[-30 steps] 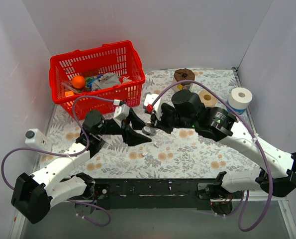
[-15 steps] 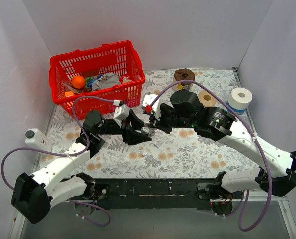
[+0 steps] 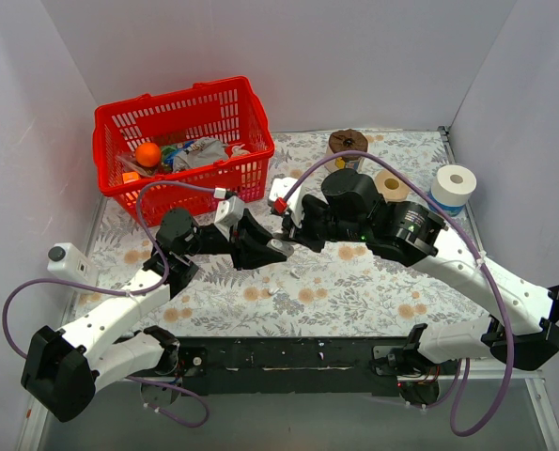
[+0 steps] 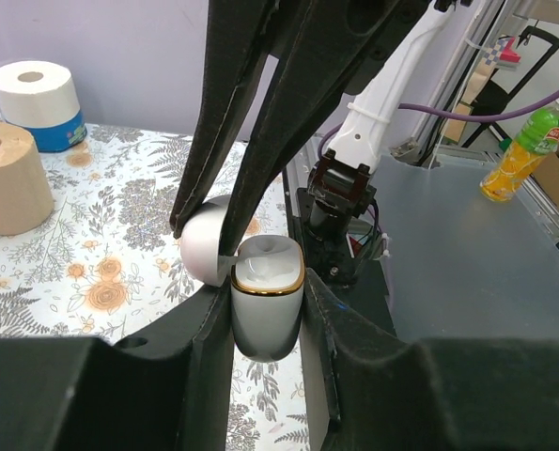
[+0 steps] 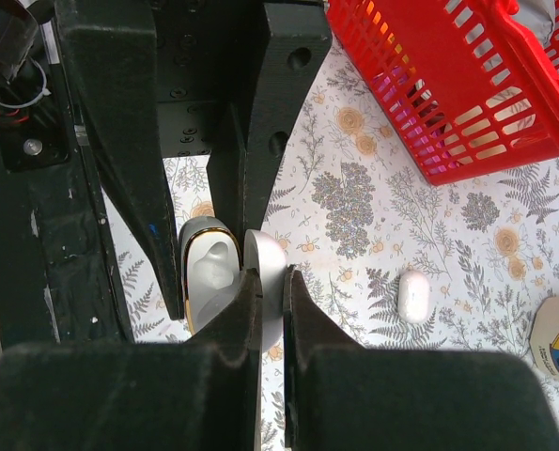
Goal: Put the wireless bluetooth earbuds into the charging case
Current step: Open the charging case, then pick up the earbud from the center of the board.
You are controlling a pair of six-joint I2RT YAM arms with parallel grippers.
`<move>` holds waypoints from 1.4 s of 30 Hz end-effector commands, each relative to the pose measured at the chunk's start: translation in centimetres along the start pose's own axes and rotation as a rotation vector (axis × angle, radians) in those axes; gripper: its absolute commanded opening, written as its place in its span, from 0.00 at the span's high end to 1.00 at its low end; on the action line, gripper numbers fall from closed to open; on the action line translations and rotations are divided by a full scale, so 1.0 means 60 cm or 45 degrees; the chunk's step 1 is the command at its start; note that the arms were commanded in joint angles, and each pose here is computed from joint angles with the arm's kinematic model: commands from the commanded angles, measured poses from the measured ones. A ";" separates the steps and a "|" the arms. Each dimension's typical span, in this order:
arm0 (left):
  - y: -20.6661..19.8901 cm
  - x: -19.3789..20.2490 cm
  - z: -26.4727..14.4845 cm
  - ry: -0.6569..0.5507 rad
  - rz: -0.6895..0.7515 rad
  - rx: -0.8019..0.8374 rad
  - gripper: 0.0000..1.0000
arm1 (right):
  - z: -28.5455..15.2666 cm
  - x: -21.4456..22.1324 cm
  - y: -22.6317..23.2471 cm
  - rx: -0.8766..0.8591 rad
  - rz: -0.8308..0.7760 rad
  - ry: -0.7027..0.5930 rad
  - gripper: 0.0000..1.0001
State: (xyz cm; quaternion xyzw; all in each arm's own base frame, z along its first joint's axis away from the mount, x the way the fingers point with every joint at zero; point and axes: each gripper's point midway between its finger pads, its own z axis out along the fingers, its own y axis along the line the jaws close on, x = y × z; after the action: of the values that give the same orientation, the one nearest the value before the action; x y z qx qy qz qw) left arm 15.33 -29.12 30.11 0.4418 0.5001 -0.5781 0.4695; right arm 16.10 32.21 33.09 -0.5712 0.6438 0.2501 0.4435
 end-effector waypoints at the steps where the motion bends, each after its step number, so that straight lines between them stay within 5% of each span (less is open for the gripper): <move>1: 0.002 -0.013 -0.002 -0.039 0.058 -0.019 0.98 | -0.008 -0.023 0.000 0.005 -0.006 -0.056 0.99; 6: 0.001 -0.007 -0.007 -0.050 0.064 -0.040 1.00 | -0.015 -0.034 -0.008 0.050 0.027 -0.091 0.98; 7: 0.000 -0.008 -0.008 -0.059 0.068 -0.049 1.00 | -0.021 -0.043 -0.014 0.078 0.060 -0.124 0.73; 10: -0.003 -0.007 -0.014 -0.079 0.080 -0.071 1.00 | -0.035 -0.059 -0.039 0.169 0.157 -0.191 0.49; 16: 0.004 -0.003 -0.031 -0.134 0.059 -0.197 1.00 | -0.079 -0.068 -0.102 0.325 0.376 -0.352 0.35; 21: -0.004 -0.025 -0.059 -0.288 0.044 -0.322 1.00 | -0.052 0.014 -0.124 0.436 0.616 -0.255 0.38; 25: -0.022 -0.025 -0.075 -0.351 0.037 -0.336 1.00 | 0.012 0.163 -0.095 0.470 0.766 -0.074 0.45; 35: -0.054 -0.011 -0.091 -0.351 0.100 -0.299 1.00 | 0.110 0.327 -0.018 0.326 0.832 0.181 0.62; 38: -0.057 -0.006 -0.093 -0.340 0.087 -0.303 1.00 | 0.133 0.345 -0.016 0.324 0.799 0.242 0.62; 42: -0.057 0.001 -0.097 -0.325 0.068 -0.323 1.00 | 0.166 0.372 -0.024 0.343 0.797 0.398 0.48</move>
State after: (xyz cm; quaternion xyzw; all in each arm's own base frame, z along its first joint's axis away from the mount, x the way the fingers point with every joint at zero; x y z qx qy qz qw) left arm 11.79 -23.32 30.81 0.3291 0.4730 -0.5543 0.6005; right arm 19.23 26.73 9.24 -0.3110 0.8762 0.2113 0.3014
